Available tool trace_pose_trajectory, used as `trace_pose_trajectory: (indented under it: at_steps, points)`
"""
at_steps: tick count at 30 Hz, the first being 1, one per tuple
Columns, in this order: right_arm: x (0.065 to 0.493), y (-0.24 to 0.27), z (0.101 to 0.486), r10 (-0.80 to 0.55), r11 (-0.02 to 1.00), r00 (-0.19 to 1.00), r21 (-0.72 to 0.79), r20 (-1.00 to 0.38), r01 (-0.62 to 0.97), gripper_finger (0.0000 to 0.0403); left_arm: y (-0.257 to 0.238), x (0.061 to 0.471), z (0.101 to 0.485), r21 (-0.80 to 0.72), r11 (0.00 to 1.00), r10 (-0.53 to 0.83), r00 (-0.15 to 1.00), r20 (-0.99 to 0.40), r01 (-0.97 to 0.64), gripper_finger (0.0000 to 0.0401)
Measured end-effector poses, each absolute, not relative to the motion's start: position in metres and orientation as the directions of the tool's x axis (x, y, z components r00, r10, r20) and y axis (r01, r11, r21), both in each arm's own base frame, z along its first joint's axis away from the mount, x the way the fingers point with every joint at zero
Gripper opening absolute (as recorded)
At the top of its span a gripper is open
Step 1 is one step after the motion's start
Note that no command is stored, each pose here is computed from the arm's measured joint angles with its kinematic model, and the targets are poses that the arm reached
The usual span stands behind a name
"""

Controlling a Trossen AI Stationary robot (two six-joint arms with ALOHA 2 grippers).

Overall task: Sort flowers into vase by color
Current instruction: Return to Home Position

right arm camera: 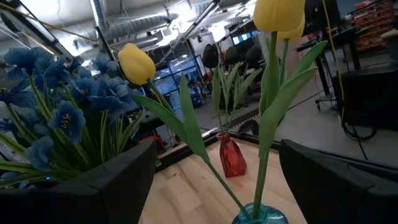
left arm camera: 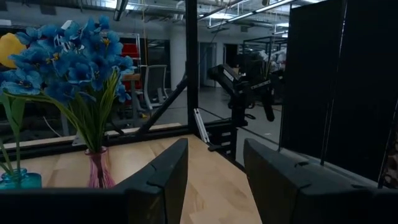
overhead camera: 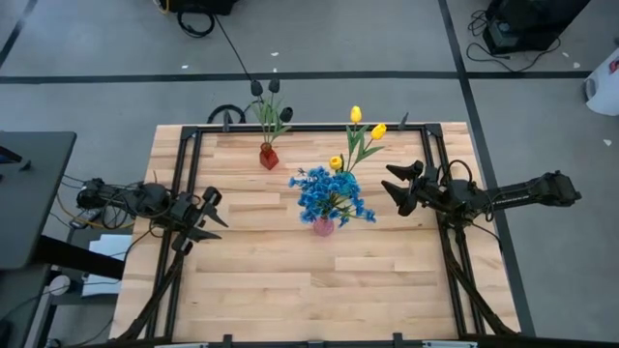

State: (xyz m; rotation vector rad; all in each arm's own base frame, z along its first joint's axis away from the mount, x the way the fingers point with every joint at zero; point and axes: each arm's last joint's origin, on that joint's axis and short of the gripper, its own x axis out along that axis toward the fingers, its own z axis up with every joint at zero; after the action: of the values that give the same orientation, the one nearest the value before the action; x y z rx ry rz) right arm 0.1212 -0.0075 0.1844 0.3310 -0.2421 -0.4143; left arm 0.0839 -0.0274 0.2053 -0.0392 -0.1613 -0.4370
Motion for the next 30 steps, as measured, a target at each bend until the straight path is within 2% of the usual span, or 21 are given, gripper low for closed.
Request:
trace_pose_trajectory:
  at_steps: [30]
  points:
    - [0.1212,-0.0075,0.1844,-0.430,0.863,0.888,0.361,0.162,0.352,0.0348,-0.0274,0.0839,0.2053,-0.002,0.906,-0.417,0.894,0.164,0.423,0.0160]
